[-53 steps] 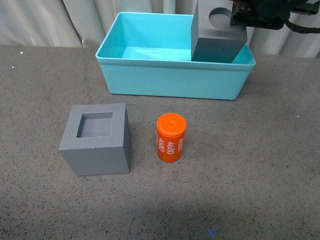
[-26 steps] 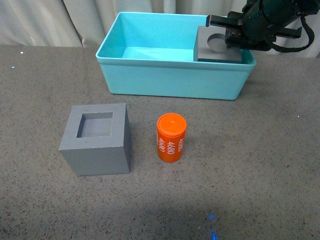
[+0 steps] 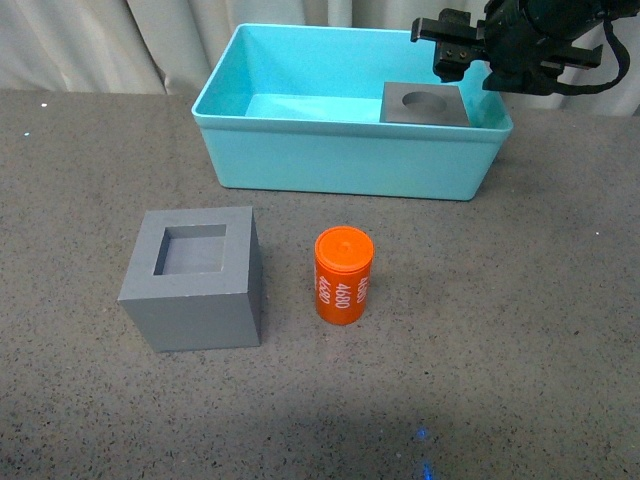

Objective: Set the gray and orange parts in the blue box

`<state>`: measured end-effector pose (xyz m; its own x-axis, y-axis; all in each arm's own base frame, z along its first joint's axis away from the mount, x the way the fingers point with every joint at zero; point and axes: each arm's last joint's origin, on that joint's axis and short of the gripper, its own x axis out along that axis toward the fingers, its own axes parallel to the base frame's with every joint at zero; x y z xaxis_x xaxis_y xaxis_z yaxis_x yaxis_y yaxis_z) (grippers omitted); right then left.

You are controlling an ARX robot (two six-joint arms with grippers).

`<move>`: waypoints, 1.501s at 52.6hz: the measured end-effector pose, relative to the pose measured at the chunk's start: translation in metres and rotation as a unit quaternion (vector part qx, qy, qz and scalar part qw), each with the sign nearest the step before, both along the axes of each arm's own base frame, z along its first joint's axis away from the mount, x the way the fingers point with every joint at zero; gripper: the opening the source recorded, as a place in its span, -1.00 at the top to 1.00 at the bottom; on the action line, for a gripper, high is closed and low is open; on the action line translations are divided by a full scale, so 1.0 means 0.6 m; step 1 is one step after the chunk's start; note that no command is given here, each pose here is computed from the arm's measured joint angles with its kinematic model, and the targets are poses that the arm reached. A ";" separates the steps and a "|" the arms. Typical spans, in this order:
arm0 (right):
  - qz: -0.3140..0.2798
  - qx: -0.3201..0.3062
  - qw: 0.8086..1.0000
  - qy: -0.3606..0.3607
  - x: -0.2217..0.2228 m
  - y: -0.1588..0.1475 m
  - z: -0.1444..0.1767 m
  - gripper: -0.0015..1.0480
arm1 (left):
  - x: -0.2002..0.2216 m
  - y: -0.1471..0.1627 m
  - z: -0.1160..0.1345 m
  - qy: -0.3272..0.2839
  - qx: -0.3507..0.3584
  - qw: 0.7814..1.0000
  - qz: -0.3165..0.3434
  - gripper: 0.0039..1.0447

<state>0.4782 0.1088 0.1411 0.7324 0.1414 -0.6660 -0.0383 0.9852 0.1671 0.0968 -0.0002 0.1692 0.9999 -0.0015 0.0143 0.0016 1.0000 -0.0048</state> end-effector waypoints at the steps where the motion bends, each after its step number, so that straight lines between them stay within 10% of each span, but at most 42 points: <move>1: 0.001 0.000 1.000 -0.004 -0.004 -0.001 0.002 -0.11 | 0.000 0.000 0.000 0.000 0.000 1.000 0.000 -0.88; 12: 0.010 -0.011 0.988 -0.157 -0.089 -0.021 0.088 -0.85 | 0.000 0.000 0.000 0.000 0.000 1.000 0.000 -0.88; 21: 0.035 -0.015 0.966 -0.254 -0.215 -0.045 0.132 -0.81 | 0.000 0.000 0.000 0.000 0.000 1.000 0.000 -0.88; 34: 0.116 0.000 0.983 -0.142 -0.397 -0.054 0.054 -0.81 | 0.000 0.000 0.000 0.000 0.000 1.000 0.000 -0.88; 50: 0.118 -0.024 0.981 -0.154 -0.412 -0.055 0.060 -0.81 | 0.028 0.007 -0.003 0.130 -0.058 0.981 0.132 -0.88; 61: 0.120 -0.025 0.980 -0.154 -0.412 -0.054 0.060 -0.81 | 0.142 -0.002 0.040 0.137 -0.118 0.982 0.062 -0.88; 79: 0.120 -0.025 0.980 -0.154 -0.412 -0.054 0.060 -0.81 | 0.268 -0.054 -0.026 0.309 -0.116 0.944 -0.025 -0.88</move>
<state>0.2309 0.0764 0.1768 0.8495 0.3073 -0.4289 -0.3116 0.9482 0.0621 0.2575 -0.0325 0.1535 0.8165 -0.1168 -0.5654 -0.0271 0.9705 -0.2396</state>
